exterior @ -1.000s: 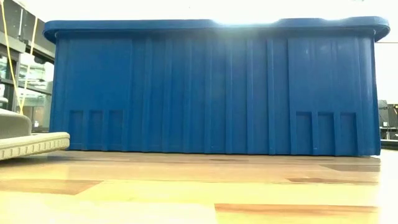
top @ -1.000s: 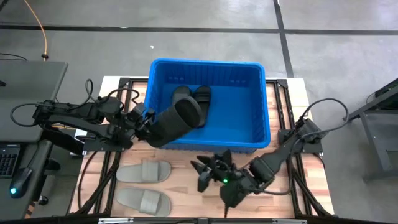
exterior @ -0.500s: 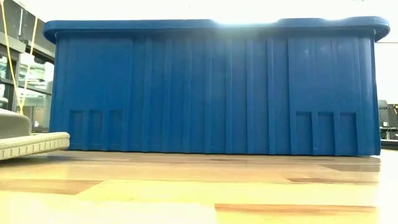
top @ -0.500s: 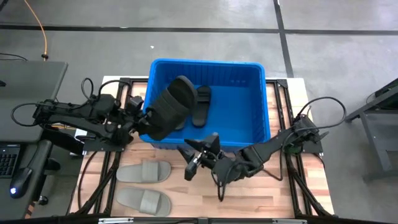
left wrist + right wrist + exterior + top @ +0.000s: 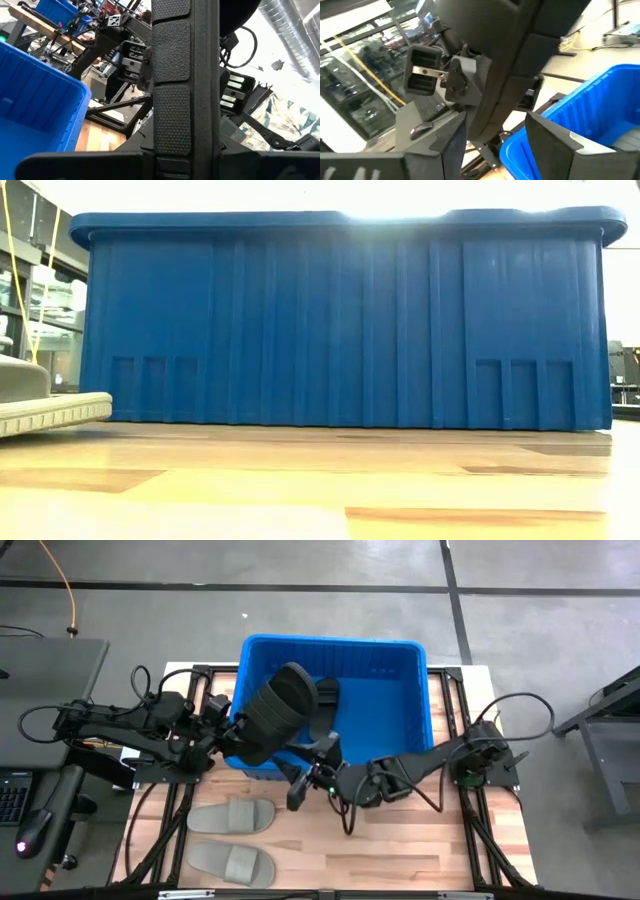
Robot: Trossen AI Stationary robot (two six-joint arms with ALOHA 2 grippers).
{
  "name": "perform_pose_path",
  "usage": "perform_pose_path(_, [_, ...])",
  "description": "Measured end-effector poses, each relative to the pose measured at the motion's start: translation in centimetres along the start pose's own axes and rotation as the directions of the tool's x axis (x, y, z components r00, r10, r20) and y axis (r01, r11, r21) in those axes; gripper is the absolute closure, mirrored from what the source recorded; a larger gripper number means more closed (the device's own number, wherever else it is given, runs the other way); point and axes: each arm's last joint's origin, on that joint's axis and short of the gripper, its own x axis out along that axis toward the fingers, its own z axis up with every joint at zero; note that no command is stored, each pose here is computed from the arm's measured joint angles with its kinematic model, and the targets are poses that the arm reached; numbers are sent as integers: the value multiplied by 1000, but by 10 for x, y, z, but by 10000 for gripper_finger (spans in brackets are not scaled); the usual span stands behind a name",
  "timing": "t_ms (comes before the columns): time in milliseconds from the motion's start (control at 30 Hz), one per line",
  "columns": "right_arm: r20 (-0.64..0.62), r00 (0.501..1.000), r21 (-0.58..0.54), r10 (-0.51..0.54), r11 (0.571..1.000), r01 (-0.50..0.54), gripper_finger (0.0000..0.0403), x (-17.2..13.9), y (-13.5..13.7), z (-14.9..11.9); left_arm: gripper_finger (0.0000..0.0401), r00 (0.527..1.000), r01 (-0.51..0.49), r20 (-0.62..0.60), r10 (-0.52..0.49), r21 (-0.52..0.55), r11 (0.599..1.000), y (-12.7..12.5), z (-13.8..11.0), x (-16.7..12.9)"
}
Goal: Pick and place slides into bin
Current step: Put the black slide into the blue bin
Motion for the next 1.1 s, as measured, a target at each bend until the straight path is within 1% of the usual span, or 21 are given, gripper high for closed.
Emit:
perform_pose_path(100, [16, 999, -4, 36, 999, -36, 213, 6, -2, 5, 355, 1000, 0, 0, 0, 0, 1000, 0, 0, 0])
perform_pose_path(233, [55, 998, -47, 37, 998, -34, 215, 11, -5, 12, 355, 1000, 3, 4, -3, 4, 1000, 0, 0, 0])
perform_pose_path(367, [61, 996, -14, 67, 998, -66, 226, 18, -9, 17, 355, 1000, 3, 3, -3, 7, 1000, 0, 0, 0])
perform_pose_path(500, [41, 992, 42, 117, 992, -119, 256, 27, -16, 21, 355, 1000, 1, -1, -1, 6, 1000, 0, 0, 0])
perform_pose_path(567, [43, 993, 58, 111, 992, -113, 273, 30, -19, 22, 355, 1000, -4, 0, 4, 3, 1000, 1, 0, 1])
perform_pose_path(633, [50, 994, 61, 99, 993, -102, 300, 32, -21, 23, 355, 1000, -2, -1, 2, 6, 1000, 1, 0, 1])
perform_pose_path(700, [52, 995, 64, 91, 993, -94, 341, 32, -22, 23, 355, 1000, -4, 1, 4, 7, 1000, 1, 0, 1])
perform_pose_path(733, [50, 994, 67, 95, 993, -98, 353, 32, -22, 23, 355, 1000, -4, 1, 4, 8, 1000, 1, 0, 1])
perform_pose_path(767, [44, 994, 68, 104, 992, -107, 354, 32, -21, 23, 352, 1000, -4, 1, 4, 7, 1000, 0, 0, 1])
perform_pose_path(833, [29, 993, 71, 113, 991, -114, 354, 31, -21, 22, 327, 1000, 1, -3, -1, 5, 1000, 0, 0, 0])
perform_pose_path(933, [-43, 992, 72, 119, 991, -115, 354, 29, -21, 14, 273, 1000, 15, -23, -15, -3, 1000, 0, -1, 0])
perform_pose_path(1000, [-98, 988, 71, 116, 991, -109, 354, 24, -19, 6, 243, 998, 50, -38, -50, -3, 999, -2, -1, -3])
perform_pose_path(1100, [-162, 980, 78, 113, 992, -102, 354, 17, -15, -4, 210, 995, 87, -54, -87, -2, 996, -5, 0, -6])
